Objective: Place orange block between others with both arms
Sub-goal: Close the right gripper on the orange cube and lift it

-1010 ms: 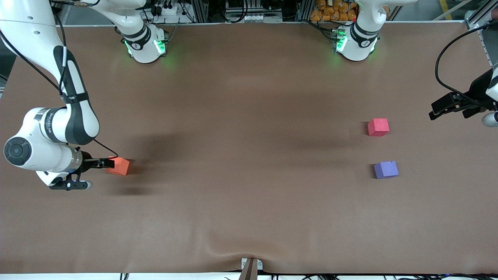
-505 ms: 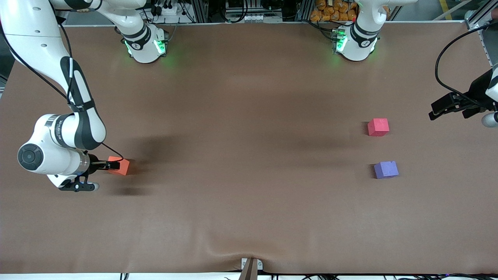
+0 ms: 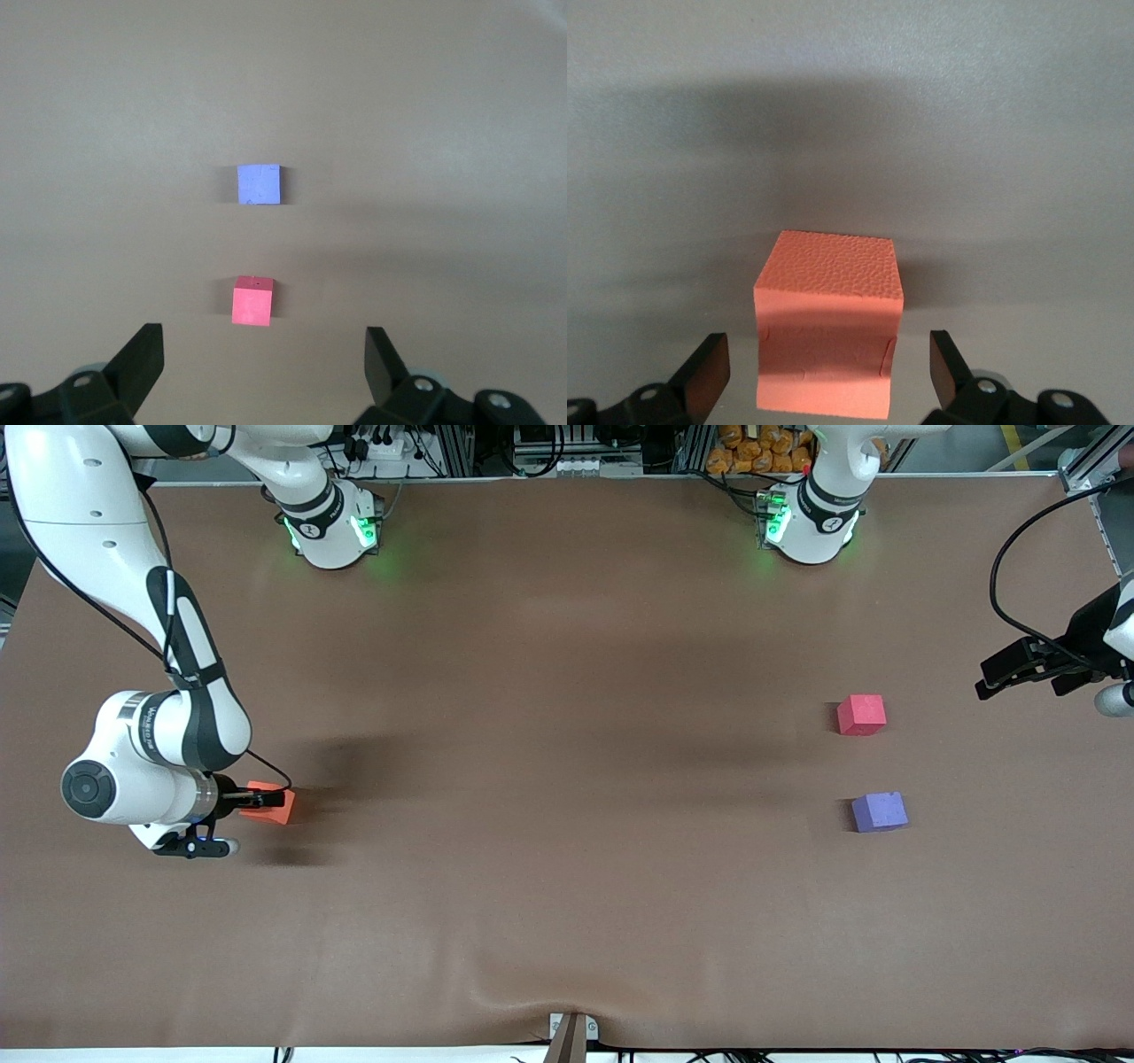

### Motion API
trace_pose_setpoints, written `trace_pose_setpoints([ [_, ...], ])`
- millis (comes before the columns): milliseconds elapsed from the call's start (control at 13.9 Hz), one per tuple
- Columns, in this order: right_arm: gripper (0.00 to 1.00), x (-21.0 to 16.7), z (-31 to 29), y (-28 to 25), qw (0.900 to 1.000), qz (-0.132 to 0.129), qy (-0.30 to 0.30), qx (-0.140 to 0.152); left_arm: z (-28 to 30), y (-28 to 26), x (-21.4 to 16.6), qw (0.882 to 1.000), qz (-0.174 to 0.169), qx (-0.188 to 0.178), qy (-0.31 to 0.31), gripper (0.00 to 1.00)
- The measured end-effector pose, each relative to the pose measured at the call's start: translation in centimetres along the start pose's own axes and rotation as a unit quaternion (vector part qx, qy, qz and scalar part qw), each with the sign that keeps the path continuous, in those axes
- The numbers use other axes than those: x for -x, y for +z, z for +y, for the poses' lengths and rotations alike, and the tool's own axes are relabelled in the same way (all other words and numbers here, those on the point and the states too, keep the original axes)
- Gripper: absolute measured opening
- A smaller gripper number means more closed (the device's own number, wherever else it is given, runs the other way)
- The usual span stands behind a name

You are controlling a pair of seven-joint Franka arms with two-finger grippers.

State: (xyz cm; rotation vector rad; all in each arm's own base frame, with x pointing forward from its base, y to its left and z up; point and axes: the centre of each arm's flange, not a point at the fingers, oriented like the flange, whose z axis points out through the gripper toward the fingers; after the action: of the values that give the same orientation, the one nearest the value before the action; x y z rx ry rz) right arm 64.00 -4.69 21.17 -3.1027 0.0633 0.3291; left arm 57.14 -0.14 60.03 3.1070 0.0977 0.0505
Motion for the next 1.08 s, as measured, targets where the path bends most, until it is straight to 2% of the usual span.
trace_pose_setpoints([
  [433,1.0,-0.3,0.0,1.8,1.0,-0.002,0.0,0.001,0.0,0.0,0.0,1.0,0.0,0.0,0.0,1.0],
  [721,0.59,-0.5,0.0,1.8,1.0,0.003,0.0,0.002,0.0,0.0,0.0,1.0,0.0,0.0,0.0,1.0],
  [1082,0.56,-1.5,-0.2,-0.2,1.0,0.016,-0.002,0.002,0.0,0.0,0.0,1.0,0.0,0.0,0.0,1.0],
])
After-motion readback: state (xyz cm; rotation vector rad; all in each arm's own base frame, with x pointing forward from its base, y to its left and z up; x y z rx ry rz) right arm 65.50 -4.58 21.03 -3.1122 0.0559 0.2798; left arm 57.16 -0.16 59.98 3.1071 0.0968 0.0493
